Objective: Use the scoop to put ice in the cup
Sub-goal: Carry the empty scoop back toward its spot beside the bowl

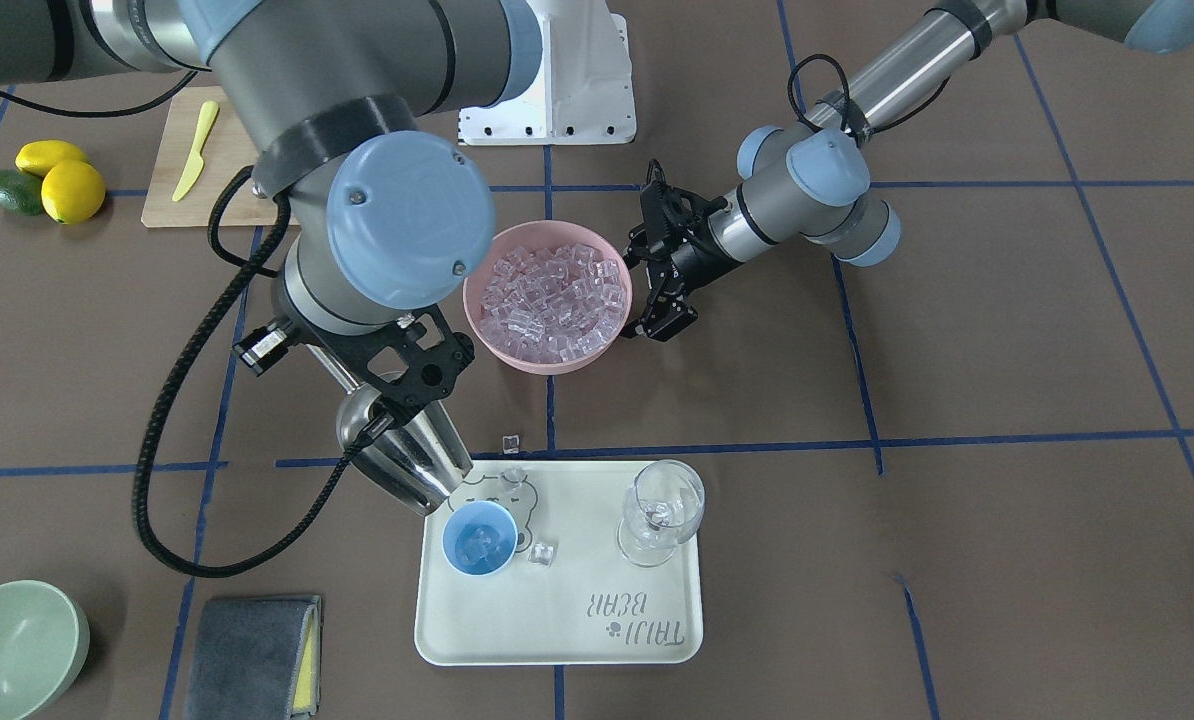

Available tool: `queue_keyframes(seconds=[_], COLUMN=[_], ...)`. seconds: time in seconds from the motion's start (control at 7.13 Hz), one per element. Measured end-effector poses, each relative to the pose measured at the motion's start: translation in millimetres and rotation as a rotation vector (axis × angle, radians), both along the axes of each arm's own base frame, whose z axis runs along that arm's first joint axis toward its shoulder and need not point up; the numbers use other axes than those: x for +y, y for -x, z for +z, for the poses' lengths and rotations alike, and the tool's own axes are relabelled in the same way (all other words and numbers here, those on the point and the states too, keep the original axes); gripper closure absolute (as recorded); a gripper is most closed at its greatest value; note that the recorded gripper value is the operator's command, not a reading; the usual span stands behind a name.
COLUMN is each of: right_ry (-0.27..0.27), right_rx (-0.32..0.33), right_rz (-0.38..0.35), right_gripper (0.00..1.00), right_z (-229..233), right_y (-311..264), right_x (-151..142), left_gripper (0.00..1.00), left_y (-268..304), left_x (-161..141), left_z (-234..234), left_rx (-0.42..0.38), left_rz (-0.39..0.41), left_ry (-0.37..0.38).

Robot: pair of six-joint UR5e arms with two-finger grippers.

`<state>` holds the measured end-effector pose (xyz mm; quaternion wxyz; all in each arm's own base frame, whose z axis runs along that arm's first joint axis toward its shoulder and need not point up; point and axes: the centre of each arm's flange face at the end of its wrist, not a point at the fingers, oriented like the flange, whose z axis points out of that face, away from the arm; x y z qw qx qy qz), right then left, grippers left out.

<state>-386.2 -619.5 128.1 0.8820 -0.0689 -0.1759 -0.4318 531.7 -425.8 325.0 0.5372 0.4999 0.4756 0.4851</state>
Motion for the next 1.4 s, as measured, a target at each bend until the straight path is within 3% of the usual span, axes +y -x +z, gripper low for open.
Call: queue_keyframes(seconds=[0.28, 0.56, 0.84, 1.12, 1.4], right_ry=[0.055, 0.121, 0.143, 0.164, 0.217], right_rx=[-0.052, -0.105, -0.157, -0.253, -0.249], right_rz=[0.069, 0.213, 0.378, 0.527, 0.669], right_gripper=[1.0, 1.0, 1.0, 1.0, 1.0], right_z=[11.2, 36.8, 78.8, 131.6, 153.0], right_y=[-26.9, -61.7, -98.4, -131.4, -132.1], right_x=[-12.9, -1.6, 42.9, 104.1, 158.9], left_gripper=[0.0, 0.0, 0.0, 0.0, 0.0], left_y=[-0.2, 0.0, 0.3, 0.6, 0.9], left_x=[0.7, 1.3, 1.6, 1.6, 1.4], left_z=[-0.1, -0.2, 0.6, 0.4, -0.7], left_rx=[0.001, 0.002, 0.001, 0.002, 0.003], left_rz=[0.002, 0.003, 0.003, 0.003, 0.002], left_ry=[-0.001, -0.001, -0.001, -0.001, -0.001])
